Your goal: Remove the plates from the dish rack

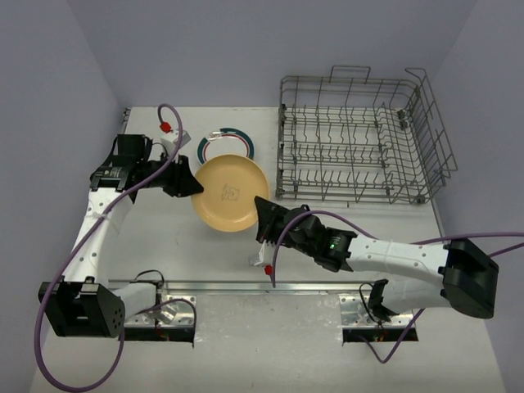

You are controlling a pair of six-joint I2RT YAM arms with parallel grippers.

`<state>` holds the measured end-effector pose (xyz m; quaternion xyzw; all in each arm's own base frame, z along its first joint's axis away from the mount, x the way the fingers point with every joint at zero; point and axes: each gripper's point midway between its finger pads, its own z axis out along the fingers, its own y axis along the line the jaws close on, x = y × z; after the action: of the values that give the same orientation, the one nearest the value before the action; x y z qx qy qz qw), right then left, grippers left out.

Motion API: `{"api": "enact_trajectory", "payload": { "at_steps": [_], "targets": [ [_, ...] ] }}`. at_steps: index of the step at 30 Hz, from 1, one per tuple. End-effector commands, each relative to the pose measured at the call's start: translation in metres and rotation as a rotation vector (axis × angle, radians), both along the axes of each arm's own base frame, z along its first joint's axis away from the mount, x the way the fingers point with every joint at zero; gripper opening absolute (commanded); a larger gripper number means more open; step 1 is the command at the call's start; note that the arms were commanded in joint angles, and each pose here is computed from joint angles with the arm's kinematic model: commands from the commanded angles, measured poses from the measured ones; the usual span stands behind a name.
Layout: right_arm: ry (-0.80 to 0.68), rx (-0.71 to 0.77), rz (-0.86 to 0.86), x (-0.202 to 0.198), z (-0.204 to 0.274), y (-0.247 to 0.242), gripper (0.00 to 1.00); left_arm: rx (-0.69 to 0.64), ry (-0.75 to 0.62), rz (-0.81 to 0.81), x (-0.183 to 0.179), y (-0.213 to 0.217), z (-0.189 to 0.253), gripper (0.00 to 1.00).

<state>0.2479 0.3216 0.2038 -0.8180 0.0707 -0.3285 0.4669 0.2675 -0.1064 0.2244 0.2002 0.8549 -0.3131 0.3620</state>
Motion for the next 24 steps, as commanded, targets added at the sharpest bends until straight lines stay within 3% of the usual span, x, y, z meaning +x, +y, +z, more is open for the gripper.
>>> {"api": "enact_trajectory", "payload": {
  "at_steps": [1,3,6,9,18,21,24],
  "targets": [
    [-0.067,0.191,-0.031,0.007,0.061,0.008,0.01,-0.023,-0.051,-0.063,-0.002,-0.006,0.006,0.08],
    [-0.066,0.197,-0.040,0.008,0.060,0.007,0.12,-0.050,-0.051,-0.067,0.001,-0.010,0.010,0.00],
    [-0.039,0.222,-0.084,0.013,0.060,0.002,0.55,-0.089,-0.036,-0.027,0.012,-0.011,0.018,0.00],
    [0.063,0.255,-0.194,0.020,0.049,-0.012,0.99,-0.128,-0.032,0.063,0.046,-0.007,0.028,0.00],
    [0.148,0.280,-0.388,0.035,0.017,-0.077,0.99,-0.211,-0.008,0.226,0.169,0.002,0.044,0.00],
    [0.275,0.395,-0.524,0.047,0.023,-0.098,0.99,-0.184,0.089,0.313,0.216,0.013,-0.001,0.00],
    [0.386,0.467,-0.642,0.052,0.025,-0.115,0.99,-0.148,0.123,0.374,0.239,0.022,-0.025,0.00]
  ]
}}
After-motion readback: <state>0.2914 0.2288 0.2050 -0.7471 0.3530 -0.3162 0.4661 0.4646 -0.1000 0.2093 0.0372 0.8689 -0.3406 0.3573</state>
